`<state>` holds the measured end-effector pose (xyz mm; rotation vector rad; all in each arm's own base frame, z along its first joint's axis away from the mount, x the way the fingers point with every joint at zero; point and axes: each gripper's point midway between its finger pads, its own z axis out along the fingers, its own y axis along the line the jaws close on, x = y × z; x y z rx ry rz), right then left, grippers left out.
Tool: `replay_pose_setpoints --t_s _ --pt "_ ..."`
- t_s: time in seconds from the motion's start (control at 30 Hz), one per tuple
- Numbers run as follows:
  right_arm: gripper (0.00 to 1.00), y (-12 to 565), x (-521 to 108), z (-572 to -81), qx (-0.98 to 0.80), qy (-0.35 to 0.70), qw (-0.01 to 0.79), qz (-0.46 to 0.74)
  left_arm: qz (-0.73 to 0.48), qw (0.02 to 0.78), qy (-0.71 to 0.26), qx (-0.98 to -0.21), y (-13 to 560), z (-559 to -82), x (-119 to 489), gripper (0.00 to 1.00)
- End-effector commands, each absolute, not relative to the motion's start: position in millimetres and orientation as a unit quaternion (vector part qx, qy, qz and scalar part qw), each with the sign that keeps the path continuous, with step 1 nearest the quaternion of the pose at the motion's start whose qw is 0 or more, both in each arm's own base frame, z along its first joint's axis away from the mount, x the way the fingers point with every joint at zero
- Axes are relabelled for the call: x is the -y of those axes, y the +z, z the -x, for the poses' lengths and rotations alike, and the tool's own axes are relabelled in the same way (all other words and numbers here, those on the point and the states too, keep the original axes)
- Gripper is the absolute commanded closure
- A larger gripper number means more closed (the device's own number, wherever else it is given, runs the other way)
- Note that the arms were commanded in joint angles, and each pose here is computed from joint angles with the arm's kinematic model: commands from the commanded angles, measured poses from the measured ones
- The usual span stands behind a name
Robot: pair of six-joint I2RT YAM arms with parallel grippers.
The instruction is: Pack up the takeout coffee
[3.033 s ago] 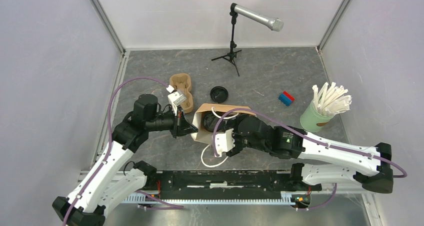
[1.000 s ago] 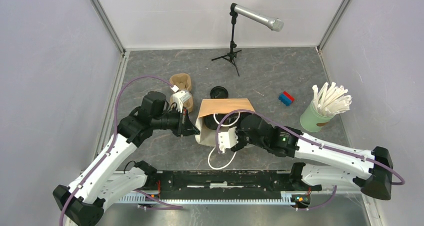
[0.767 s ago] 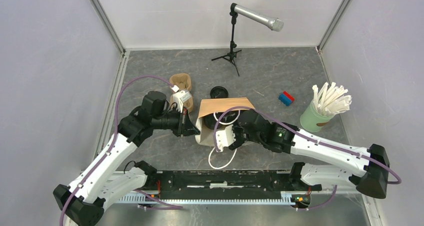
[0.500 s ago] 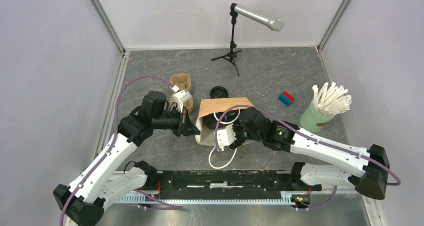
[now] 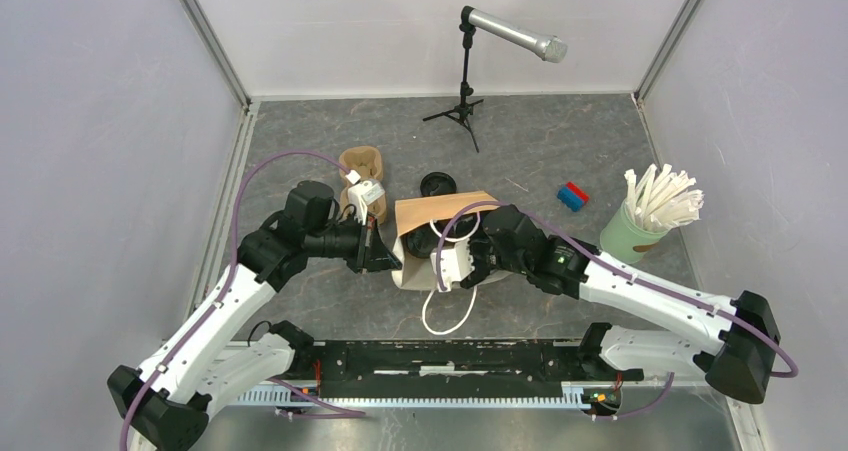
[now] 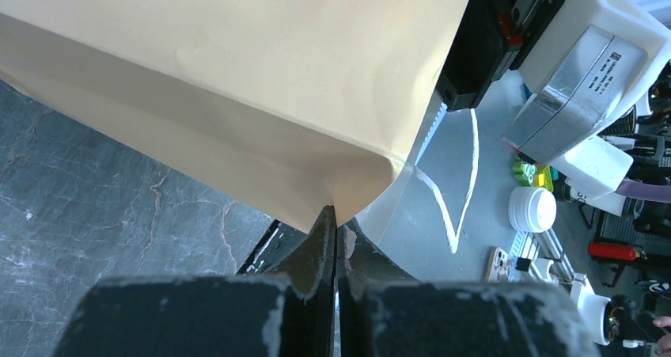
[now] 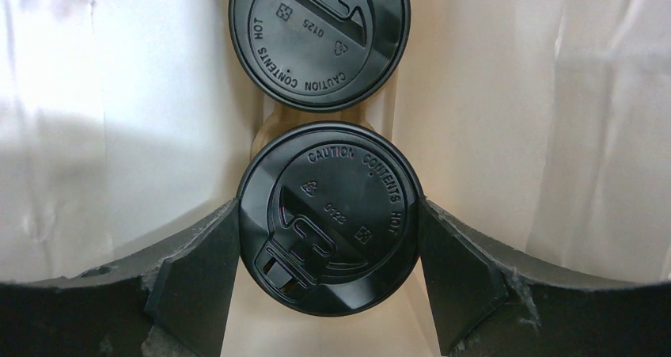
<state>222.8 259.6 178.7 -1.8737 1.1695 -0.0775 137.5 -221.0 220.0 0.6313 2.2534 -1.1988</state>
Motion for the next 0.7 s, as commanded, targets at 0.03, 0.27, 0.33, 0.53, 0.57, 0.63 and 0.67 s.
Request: replay_pose_setpoints --t_s 0.03,0.27,0.33,0.53,0.57,0.63,0.67 --pt "0.41 195 -277 -222 -0.442 -0.010 0.480 0.758 -0.252 0.263 -0.459 -0.811 230 -138 227 0.98" --pt "0.41 198 -283 -222 -0.428 -0.005 0.490 0.760 -0.253 0.262 -0.459 -0.811 229 -138 228 0.98" --pt "0.40 196 -285 -225 -0.426 -0.009 0.492 0.759 -0.253 0.262 -0.459 -0.811 229 -138 228 0.98" --pt "0.41 182 -282 -232 -0.434 -0.014 0.490 0.756 -0.254 0.259 -0.459 -0.811 228 -136 227 0.98" --pt "0.41 179 -281 -232 -0.435 -0.013 0.486 0.758 -0.255 0.260 -0.459 -0.810 228 -136 227 0.98" --pt "0.41 178 -279 -234 -0.436 -0.015 0.486 0.757 -0.256 0.259 -0.459 -0.811 227 -135 226 0.98" --pt "0.41 177 -279 -235 -0.436 -0.014 0.486 0.757 -0.255 0.260 -0.458 -0.811 227 -136 226 0.98"
